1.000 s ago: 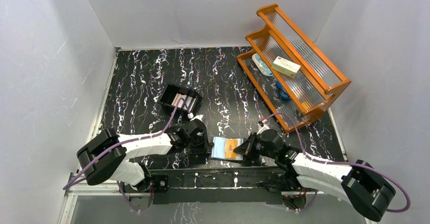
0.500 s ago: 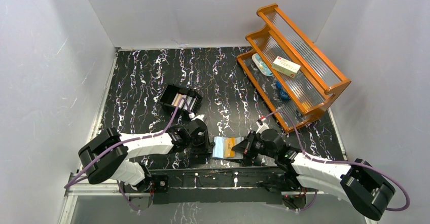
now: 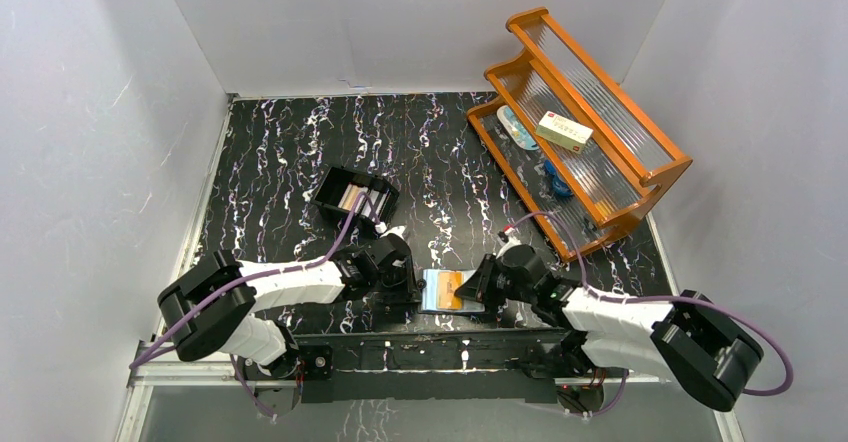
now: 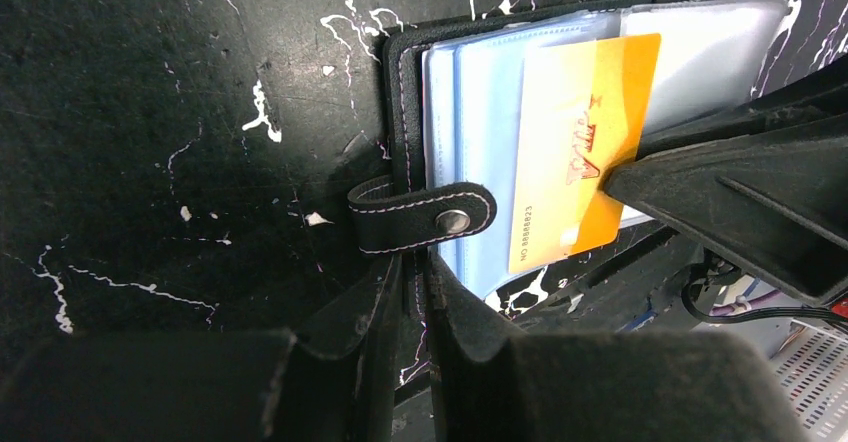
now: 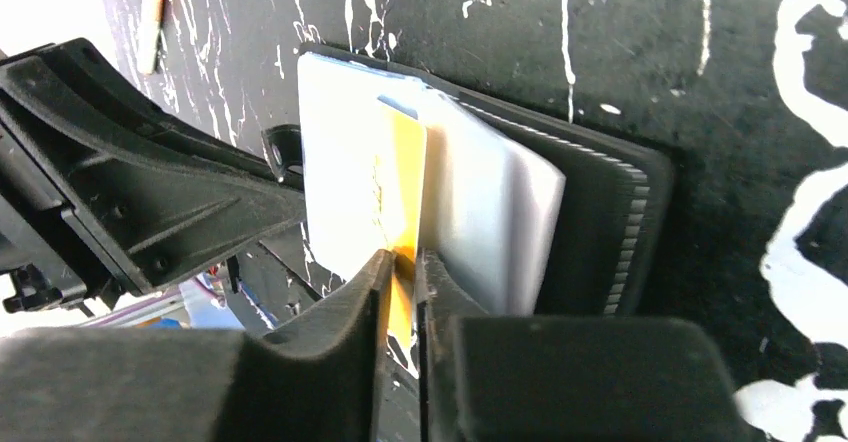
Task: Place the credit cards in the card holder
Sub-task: Turn over the card slot in the card holder.
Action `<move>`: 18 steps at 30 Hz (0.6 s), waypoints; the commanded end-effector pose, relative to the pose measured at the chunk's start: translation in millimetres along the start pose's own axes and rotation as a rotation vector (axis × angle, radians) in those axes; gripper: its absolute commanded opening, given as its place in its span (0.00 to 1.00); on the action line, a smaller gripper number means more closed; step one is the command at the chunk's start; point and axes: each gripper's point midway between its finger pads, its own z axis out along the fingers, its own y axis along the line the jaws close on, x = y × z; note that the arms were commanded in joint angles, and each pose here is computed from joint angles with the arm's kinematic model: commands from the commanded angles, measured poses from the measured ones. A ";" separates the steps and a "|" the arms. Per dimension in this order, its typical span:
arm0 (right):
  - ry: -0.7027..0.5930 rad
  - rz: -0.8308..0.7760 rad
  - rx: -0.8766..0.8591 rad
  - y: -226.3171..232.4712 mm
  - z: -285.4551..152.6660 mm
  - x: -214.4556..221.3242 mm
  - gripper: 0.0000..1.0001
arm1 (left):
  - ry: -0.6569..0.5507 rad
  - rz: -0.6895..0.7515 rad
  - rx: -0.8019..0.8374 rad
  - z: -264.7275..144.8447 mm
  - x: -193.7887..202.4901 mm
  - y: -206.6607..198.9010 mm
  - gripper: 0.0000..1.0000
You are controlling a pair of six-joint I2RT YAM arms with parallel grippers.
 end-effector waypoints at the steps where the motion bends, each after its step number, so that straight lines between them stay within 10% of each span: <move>1: 0.059 -0.108 0.054 6.7 2.8 -1.9 0.28 | 0.043 0.021 -0.072 2.5 13.3 17.2 0.14; 6: 0.062 -0.112 0.076 8.0 2.7 -4.2 0.43 | 0.036 0.021 -0.068 1.3 13.0 16.0 0.14; 18: 0.092 -0.145 0.027 42.2 21.0 -0.1 0.41 | 0.033 0.032 -0.067 2.9 11.6 12.8 0.14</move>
